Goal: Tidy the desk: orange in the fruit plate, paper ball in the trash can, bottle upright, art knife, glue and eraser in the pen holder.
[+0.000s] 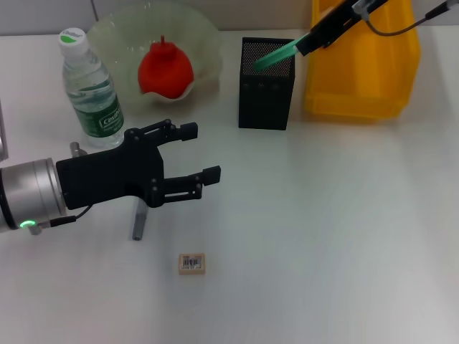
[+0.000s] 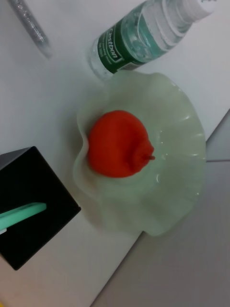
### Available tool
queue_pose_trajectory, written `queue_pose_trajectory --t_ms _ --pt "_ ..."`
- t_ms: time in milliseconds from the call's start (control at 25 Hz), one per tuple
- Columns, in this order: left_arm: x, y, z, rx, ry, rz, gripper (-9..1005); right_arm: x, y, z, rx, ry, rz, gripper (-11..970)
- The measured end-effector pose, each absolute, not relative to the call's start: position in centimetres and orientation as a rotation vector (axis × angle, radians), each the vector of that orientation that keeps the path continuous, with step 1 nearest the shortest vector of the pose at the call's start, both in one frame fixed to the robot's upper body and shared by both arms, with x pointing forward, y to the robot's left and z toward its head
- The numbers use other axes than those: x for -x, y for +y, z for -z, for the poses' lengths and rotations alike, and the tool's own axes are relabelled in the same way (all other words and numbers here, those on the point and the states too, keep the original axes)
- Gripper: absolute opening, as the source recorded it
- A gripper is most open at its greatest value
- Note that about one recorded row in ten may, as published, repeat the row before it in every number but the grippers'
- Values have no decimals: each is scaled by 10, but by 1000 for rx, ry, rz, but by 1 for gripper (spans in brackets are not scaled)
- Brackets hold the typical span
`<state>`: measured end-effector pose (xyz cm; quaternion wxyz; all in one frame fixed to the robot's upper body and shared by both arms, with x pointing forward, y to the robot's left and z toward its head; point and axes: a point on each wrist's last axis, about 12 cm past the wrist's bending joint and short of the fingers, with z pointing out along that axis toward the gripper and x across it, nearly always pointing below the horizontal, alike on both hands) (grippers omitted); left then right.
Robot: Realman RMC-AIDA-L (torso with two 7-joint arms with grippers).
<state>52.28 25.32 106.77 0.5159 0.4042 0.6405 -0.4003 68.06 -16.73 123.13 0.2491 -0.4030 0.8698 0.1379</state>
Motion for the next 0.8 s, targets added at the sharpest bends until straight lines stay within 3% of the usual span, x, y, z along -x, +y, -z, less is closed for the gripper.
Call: queue_pose_trajectory --t_ms 160,480,680,800 --pt "-524 252 -1068 -973 1536 963 841 -680 -165 -1229 1099 2367 -380 141" --pt "-527 250 -1071 -986 1527 961 840 -679 -163 -1223 1067 2352 -394 236" --pt "-527 250 -1071 -991 1527 963 840 -679 -163 -1222 1048 2330 -400 454" --pt "-528 250 -1071 -994 1526 962 841 -679 -164 -1223 1029 2308 -414 535"
